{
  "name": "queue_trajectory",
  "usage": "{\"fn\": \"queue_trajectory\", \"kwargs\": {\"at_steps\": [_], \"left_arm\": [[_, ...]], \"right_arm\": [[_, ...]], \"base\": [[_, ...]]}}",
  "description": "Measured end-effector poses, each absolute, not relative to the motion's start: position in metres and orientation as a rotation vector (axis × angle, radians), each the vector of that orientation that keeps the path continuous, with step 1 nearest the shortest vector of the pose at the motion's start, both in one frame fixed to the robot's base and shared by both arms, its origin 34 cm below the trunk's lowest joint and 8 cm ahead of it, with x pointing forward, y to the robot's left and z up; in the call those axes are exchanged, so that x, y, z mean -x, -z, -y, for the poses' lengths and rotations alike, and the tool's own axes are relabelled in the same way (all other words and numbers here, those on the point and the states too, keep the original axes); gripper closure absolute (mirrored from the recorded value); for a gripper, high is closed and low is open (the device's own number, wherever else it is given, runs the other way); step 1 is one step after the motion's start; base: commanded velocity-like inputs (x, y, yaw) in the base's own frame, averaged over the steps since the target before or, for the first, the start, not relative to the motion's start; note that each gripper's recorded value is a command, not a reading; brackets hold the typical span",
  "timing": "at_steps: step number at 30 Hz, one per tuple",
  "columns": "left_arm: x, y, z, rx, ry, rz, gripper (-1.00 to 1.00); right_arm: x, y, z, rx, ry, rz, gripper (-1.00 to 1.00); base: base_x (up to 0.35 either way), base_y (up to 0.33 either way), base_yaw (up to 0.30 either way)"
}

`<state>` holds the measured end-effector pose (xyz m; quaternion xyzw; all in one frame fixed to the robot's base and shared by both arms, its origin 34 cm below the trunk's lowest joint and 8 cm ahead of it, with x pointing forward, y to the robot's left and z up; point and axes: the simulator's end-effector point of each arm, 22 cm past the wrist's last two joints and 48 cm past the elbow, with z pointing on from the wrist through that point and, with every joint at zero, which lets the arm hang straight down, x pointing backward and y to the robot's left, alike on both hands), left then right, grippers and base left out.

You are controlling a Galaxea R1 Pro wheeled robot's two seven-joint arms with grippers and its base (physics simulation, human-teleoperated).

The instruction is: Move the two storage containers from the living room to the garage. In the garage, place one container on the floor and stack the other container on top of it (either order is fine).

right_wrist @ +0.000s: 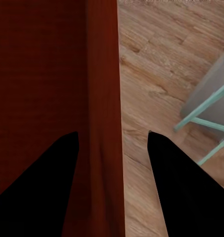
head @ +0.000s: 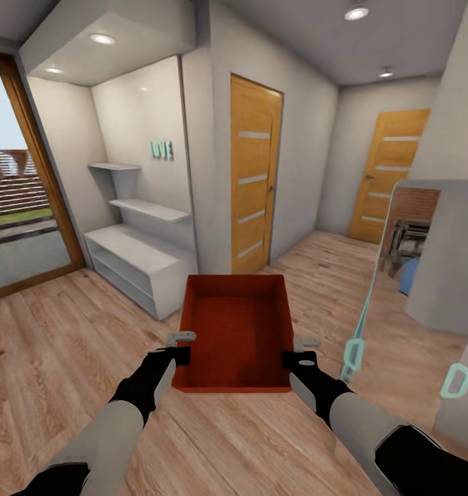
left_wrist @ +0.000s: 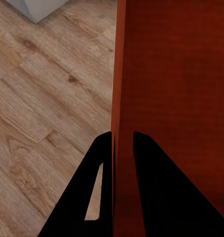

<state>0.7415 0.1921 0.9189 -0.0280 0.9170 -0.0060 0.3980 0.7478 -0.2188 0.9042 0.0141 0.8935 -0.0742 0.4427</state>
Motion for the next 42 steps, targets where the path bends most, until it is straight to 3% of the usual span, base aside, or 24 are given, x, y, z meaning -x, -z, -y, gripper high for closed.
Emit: {"fn": "queue_trajectory", "kwargs": {"at_steps": [42], "left_arm": [[-0.7417,-0.9190,-0.1925,0.071,0.015,-2.322,1.00]], "right_arm": [[-0.7479,-0.9044,0.2185,-0.035,0.185,-2.216,1.00]], "base": [[0.322,0.000,0.000]]}}
